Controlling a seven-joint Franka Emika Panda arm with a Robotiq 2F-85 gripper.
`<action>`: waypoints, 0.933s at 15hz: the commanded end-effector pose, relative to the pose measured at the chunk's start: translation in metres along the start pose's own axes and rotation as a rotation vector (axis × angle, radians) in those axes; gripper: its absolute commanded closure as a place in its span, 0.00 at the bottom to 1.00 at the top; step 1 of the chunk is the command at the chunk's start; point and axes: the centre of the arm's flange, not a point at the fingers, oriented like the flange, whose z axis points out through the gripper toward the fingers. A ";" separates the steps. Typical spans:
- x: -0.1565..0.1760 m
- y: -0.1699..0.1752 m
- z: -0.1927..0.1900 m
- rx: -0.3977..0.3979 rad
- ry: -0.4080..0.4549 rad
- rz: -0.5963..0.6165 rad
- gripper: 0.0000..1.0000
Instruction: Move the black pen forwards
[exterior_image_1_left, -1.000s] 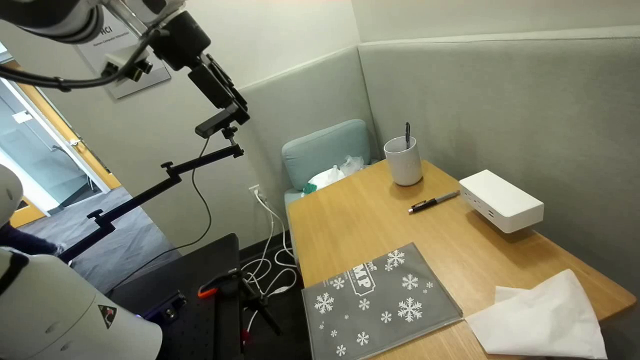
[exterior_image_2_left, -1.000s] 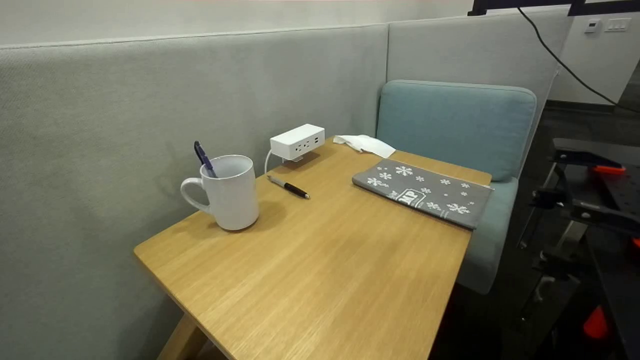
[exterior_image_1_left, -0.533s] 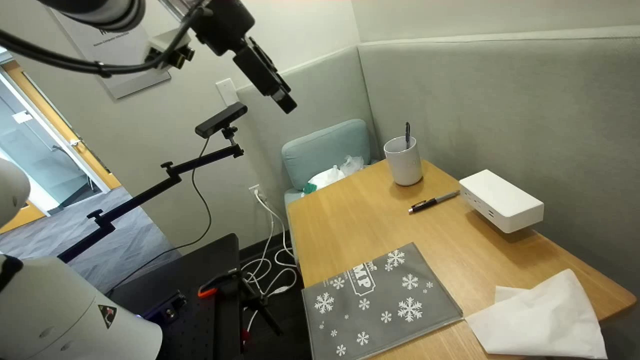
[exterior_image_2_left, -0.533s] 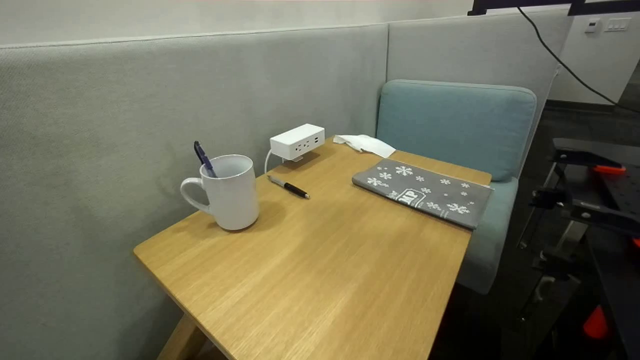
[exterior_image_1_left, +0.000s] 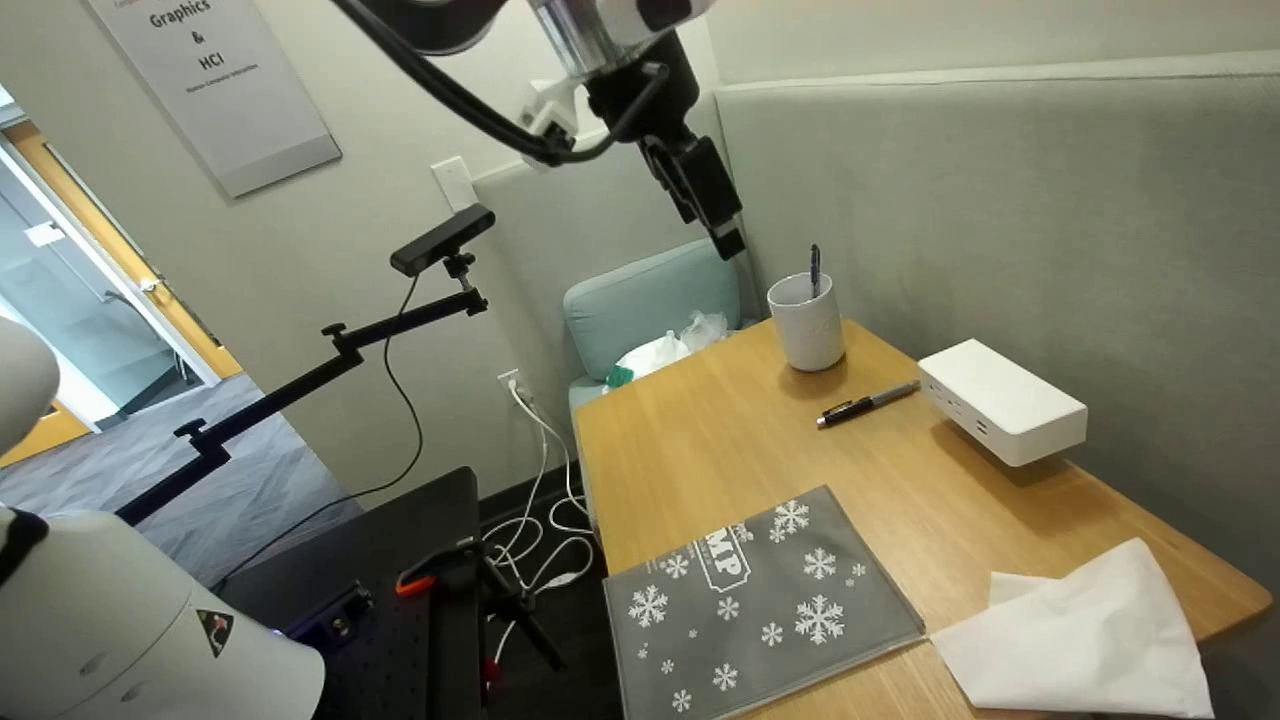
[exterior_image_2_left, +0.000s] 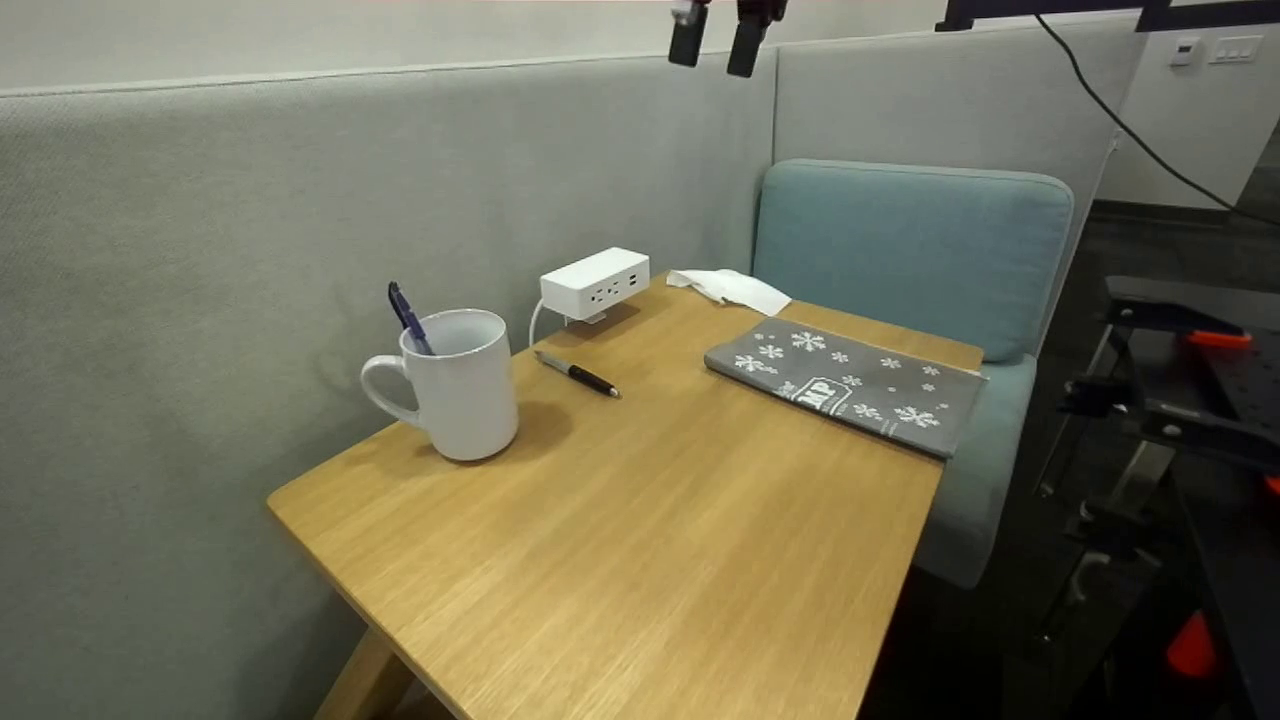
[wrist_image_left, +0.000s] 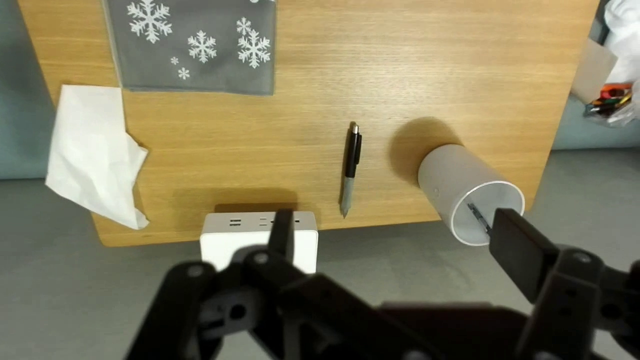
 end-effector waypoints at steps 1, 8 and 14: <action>0.008 -0.001 0.008 0.003 -0.014 -0.002 0.00; 0.053 0.001 0.061 -0.017 -0.084 0.126 0.00; 0.084 0.007 0.162 -0.030 -0.090 0.266 0.00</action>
